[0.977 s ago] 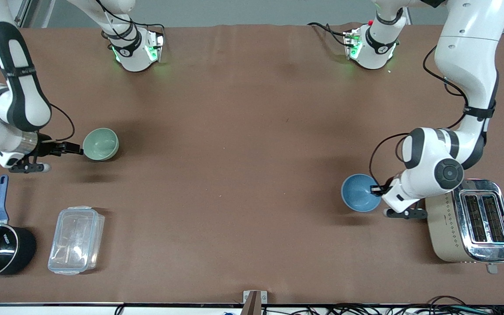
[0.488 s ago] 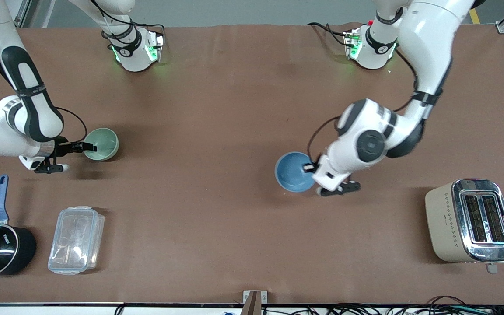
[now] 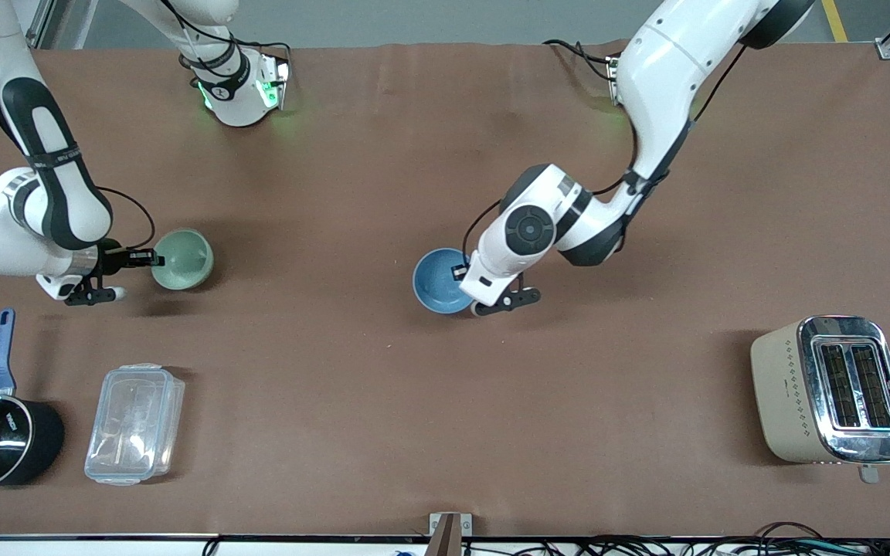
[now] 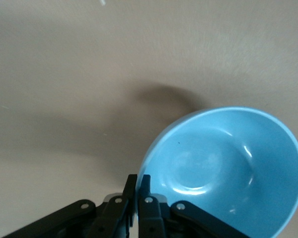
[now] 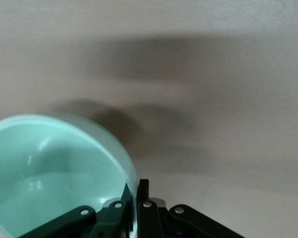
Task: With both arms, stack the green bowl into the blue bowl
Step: 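Slide the blue bowl to the table center with the left gripper, then lift the green bowl over the blue bowl while the left gripper withdraws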
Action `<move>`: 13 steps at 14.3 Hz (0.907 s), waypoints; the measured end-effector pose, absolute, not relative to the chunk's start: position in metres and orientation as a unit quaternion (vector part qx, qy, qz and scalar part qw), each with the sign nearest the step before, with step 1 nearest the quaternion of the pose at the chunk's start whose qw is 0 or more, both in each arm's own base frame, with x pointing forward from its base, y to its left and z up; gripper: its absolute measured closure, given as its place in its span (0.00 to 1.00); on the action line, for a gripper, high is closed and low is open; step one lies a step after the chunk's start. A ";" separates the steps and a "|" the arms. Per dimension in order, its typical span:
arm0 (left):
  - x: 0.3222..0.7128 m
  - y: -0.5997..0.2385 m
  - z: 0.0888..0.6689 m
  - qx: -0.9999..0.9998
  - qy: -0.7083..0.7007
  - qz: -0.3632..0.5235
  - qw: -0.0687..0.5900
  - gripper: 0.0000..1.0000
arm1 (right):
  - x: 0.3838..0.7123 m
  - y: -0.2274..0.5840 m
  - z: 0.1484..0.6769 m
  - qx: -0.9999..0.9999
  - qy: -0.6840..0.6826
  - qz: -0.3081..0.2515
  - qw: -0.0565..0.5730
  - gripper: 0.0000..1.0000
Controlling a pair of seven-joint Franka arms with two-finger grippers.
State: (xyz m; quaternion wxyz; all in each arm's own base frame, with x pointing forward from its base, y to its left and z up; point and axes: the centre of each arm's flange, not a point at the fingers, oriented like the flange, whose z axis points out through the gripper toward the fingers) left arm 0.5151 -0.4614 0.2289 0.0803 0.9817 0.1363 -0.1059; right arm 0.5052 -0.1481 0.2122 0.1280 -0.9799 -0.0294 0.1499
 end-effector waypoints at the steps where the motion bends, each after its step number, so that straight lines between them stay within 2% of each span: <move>1: 0.513 -0.465 0.224 0.981 0.140 -0.109 0.079 0.95 | 0.509 -0.139 0.227 -0.979 -0.029 0.153 0.134 0.96; 5: 0.505 -0.475 0.222 0.980 0.148 -0.111 0.077 0.95 | 0.533 -0.067 0.306 -0.981 -0.011 0.150 0.125 0.96; 6: 0.504 -0.477 0.222 0.980 0.147 -0.111 0.077 0.90 | 0.536 -0.045 0.325 -0.980 -0.004 0.158 0.121 0.96; 9: 0.513 -0.473 0.226 0.979 0.154 -0.104 0.079 0.59 | 0.550 0.032 0.390 -0.978 0.018 0.181 0.100 0.96; 13: 0.569 -0.438 0.285 0.983 0.162 -0.026 0.080 0.21 | 0.558 0.161 0.490 -0.986 0.025 0.147 0.078 0.96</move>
